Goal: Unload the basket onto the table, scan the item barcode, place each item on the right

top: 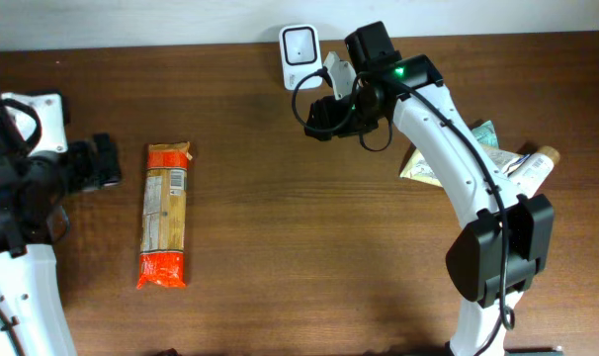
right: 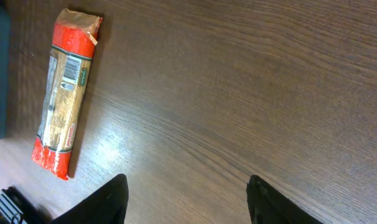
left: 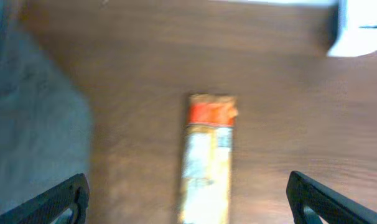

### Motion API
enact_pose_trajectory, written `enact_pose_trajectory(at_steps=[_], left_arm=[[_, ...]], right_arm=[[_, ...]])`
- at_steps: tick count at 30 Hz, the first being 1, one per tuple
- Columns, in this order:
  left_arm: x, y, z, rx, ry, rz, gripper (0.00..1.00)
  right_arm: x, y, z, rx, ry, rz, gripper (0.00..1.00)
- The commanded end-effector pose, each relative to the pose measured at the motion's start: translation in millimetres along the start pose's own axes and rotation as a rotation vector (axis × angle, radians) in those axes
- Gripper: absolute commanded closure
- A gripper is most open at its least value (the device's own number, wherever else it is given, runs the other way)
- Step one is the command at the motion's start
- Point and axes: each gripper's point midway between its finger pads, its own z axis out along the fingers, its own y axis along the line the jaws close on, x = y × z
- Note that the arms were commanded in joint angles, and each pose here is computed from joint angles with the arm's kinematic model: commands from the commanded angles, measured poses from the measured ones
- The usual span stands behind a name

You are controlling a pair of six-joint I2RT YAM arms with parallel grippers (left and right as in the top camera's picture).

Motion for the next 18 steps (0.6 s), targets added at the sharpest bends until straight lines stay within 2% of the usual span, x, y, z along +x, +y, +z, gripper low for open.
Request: enact_pose_trajectory(at_steps=[1, 2, 3, 6, 8, 12, 18], left_arm=[[-1.6, -22.5, 12.9, 0.151, 0.011, -0.035, 0.25], [7.0, -15.6, 28.8, 0.126, 0.064, -0.087, 0.32], [23.9, -2.0, 53.5, 0.062, 0.152, -0.166, 0.49], [73.3, 32.6, 106.7, -0.132, 0.354, -0.32, 0.88], [99.8, 46.8, 138.8, -0.199, 0.444, -0.322, 1.0], [137.5, 65.4, 187.8, -0.284, 0.537, -0.309, 1.0], [168.1, 67.0, 218.7, -0.293, 0.574, -0.303, 1.0]], right_arm=[[-3.4, 3.7, -3.7, -0.006, -0.011, -0.018, 0.4], [-3.4, 3.7, -3.7, -0.006, -0.011, -0.018, 0.4], [-3.4, 3.7, -3.7, -0.007, -0.011, -0.018, 0.4], [0.3, 3.4, -3.7, -0.005, 0.003, -0.012, 0.4], [2.1, 3.2, -3.7, -0.004, 0.01, -0.009, 0.4], [2.1, 3.2, -3.7, -0.004, 0.01, -0.009, 0.4], [2.1, 3.2, -3.7, -0.004, 0.01, -0.009, 0.4]])
